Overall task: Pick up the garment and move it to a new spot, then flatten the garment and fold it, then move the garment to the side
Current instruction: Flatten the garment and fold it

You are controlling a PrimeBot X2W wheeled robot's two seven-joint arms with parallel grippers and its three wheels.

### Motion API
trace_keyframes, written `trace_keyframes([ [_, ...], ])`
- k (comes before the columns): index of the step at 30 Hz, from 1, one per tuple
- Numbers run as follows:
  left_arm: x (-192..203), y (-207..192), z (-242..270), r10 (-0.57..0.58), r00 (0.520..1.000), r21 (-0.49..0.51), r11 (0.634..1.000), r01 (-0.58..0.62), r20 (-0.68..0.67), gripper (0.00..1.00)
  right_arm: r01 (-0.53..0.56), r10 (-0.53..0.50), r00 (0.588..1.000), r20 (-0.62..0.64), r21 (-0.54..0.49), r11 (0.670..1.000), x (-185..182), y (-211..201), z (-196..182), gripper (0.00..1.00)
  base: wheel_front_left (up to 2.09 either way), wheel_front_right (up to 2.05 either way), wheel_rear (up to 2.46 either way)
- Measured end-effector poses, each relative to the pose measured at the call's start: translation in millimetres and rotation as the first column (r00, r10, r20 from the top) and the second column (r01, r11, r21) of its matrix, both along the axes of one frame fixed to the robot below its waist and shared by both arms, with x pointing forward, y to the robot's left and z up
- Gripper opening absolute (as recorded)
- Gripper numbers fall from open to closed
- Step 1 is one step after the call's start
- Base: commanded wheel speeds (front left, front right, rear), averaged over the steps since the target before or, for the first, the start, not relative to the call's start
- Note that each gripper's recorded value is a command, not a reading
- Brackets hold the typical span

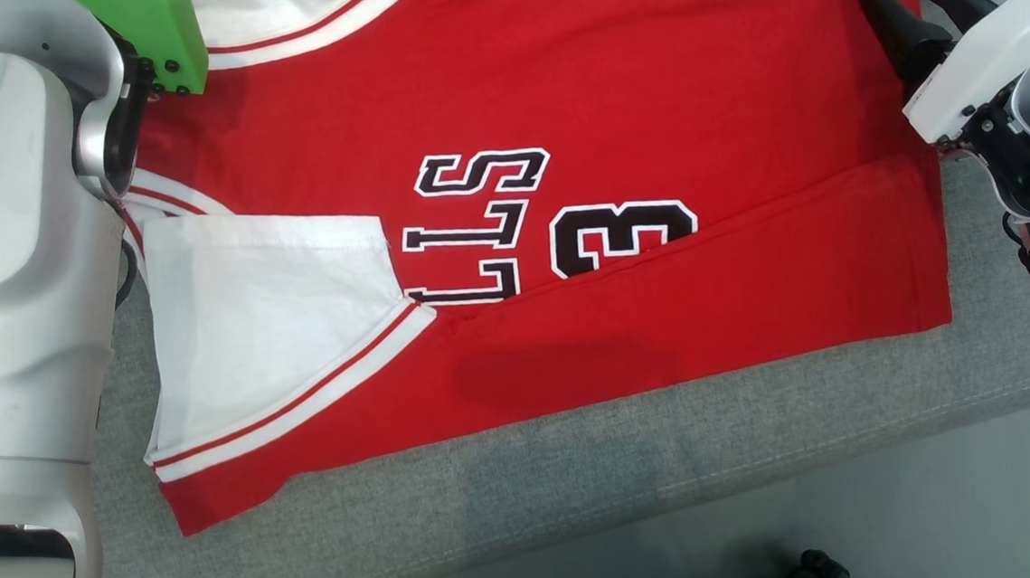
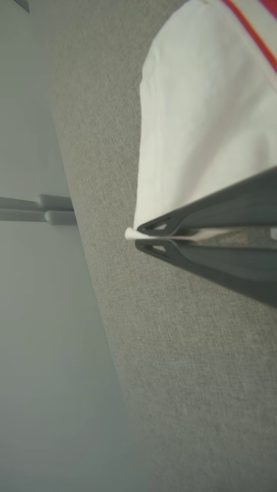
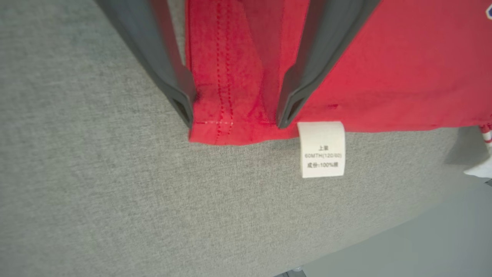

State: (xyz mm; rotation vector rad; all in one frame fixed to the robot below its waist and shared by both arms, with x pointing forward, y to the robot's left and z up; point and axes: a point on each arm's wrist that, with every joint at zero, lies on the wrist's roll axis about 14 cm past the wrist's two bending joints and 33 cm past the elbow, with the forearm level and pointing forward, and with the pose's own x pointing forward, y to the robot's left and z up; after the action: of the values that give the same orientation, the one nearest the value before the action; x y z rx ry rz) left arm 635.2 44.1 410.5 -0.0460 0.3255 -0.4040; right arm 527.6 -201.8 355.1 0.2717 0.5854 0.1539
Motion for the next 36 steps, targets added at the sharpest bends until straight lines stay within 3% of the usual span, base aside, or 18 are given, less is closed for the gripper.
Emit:
trace_keyframes([
  [2,0,1,0,0.002,1.0,-0.002,1.0,-0.002,0.005,0.0,-0.002,0.002,1.0,-0.004,0.0,1.0,1,0,-2,1.0,0.0,0.0,0.0],
  [3,0,1,-1,0.003,1.0,-0.002,1.0,-0.003,0.004,0.0,0.0,0.0,1.0,-0.004,-0.002,1.0,3,-1,-2,0.94,0.0,0.0,0.0],
  [5,0,1,-1,0.003,1.0,-0.001,1.0,-0.003,0.003,0.0,0.003,-0.003,1.0,0.001,-0.01,1.0,7,-3,-1,0.56,0.0,0.0,0.0],
  [6,0,2,-1,0.005,1.0,-0.003,1.0,-0.005,0.007,0.0,0.003,-0.003,1.0,0.006,-0.015,1.0,9,-3,1,0.46,0.0,0.0,0.0],
  [7,1,2,-1,0.005,1.0,-0.004,1.0,-0.005,0.008,0.0,0.006,-0.005,1.0,0.015,-0.018,1.0,12,-4,2,0.44,0.0,0.0,0.0],
  [11,1,3,-1,0.013,1.0,-0.016,1.0,-0.013,0.012,0.0,0.003,-0.002,1.0,0.031,-0.026,1.0,17,-5,4,0.0,0.0,0.0,0.0],
  [27,3,23,13,0.098,0.993,-0.133,0.987,-0.09,0.058,0.0,0.004,-0.004,0.994,0.106,-0.002,1.0,20,2,14,0.0,0.0,0.0,0.0],
  [36,-19,30,29,0.16,0.981,-0.285,0.951,-0.123,0.109,0.0,0.021,-0.027,0.976,0.217,0.029,0.999,12,3,39,0.0,0.0,0.0,0.0],
])
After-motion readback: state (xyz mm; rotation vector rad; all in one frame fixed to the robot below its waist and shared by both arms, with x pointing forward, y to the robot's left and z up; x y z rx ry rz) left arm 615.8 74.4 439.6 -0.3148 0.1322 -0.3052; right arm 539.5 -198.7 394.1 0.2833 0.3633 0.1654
